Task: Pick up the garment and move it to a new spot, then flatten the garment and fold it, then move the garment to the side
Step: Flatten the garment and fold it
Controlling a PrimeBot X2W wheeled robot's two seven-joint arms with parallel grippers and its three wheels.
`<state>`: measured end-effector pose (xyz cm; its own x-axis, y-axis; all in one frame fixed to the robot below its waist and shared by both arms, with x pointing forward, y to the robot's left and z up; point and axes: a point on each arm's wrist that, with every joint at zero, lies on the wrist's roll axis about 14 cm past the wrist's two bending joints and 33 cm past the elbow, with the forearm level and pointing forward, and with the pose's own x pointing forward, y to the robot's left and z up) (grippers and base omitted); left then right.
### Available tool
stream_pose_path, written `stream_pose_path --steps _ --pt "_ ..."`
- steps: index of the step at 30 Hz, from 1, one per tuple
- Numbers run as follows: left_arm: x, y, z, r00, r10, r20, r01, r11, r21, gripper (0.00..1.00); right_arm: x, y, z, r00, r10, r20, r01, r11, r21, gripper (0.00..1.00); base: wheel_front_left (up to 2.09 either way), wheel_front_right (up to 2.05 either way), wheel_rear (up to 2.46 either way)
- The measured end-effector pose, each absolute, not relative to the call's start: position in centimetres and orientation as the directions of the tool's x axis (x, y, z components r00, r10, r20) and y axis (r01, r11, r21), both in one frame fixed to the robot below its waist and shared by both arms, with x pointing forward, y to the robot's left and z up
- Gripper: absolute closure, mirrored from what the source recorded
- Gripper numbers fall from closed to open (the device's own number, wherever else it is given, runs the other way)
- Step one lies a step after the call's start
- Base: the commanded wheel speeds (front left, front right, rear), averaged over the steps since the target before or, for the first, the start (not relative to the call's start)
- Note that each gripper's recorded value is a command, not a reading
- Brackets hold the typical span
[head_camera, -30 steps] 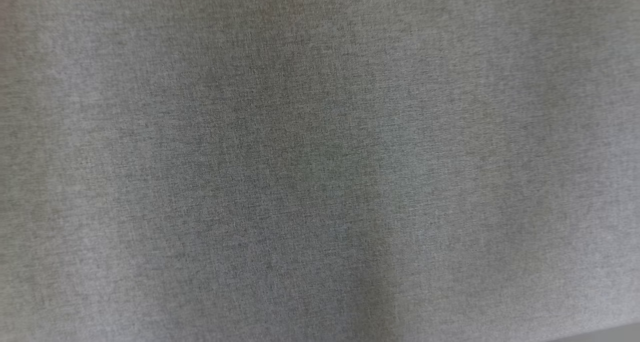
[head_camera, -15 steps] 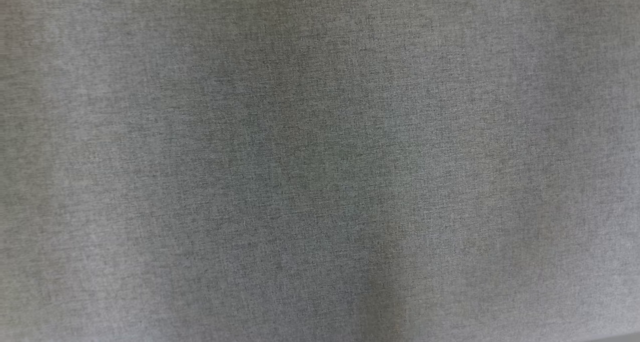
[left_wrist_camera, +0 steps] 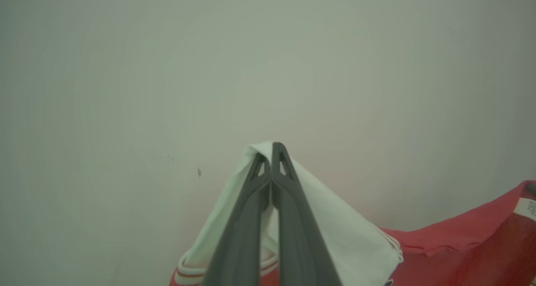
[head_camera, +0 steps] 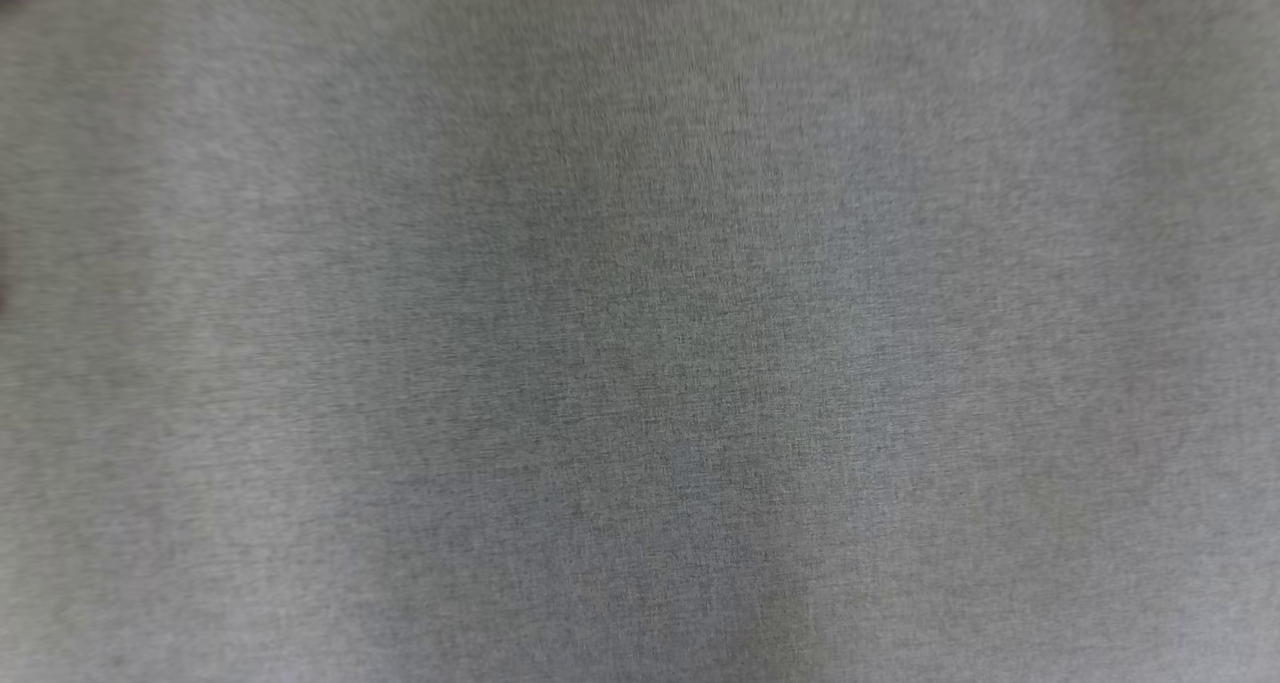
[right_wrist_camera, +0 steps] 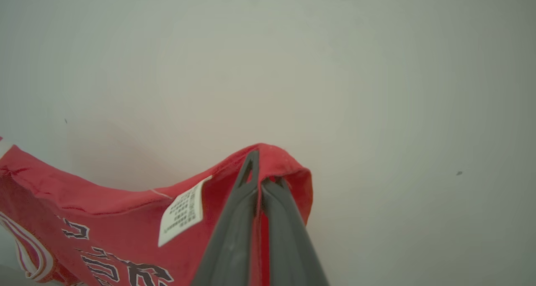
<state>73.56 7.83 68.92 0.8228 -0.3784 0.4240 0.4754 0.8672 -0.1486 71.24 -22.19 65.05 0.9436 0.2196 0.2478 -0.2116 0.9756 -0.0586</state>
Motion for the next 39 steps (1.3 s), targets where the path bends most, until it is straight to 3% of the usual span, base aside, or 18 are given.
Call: stream_pose_path --steps 8,17,27,39 --pt "68.8 9.6 66.1 0.845 -0.352 0.402 0.464 0.857 -0.225 1.0 65.8 -21.4 59.2 0.952 0.279 0.13 -0.283 0.959 0.013 1.0 0.0 0.0 0.0" --pt "60.4 12.7 61.6 0.905 -0.249 0.345 0.372 0.857 -0.356 1.0 59.0 -20.3 56.8 0.94 0.331 0.084 -0.337 0.939 0.069 1.0 0.0 0.0 0.0" --pt "49.4 14.3 54.4 0.97 -0.194 0.147 0.241 0.856 -0.458 1.0 49.3 -19.5 51.9 0.932 0.361 -0.026 -0.354 0.925 0.136 1.0 0.0 0.0 0.0" --pt "40.8 15.6 48.7 0.993 -0.108 -0.052 0.062 0.836 -0.546 1.0 40.6 -19.0 46.3 0.919 0.358 -0.165 -0.32 0.922 0.217 1.0 0.0 0.0 0.0"
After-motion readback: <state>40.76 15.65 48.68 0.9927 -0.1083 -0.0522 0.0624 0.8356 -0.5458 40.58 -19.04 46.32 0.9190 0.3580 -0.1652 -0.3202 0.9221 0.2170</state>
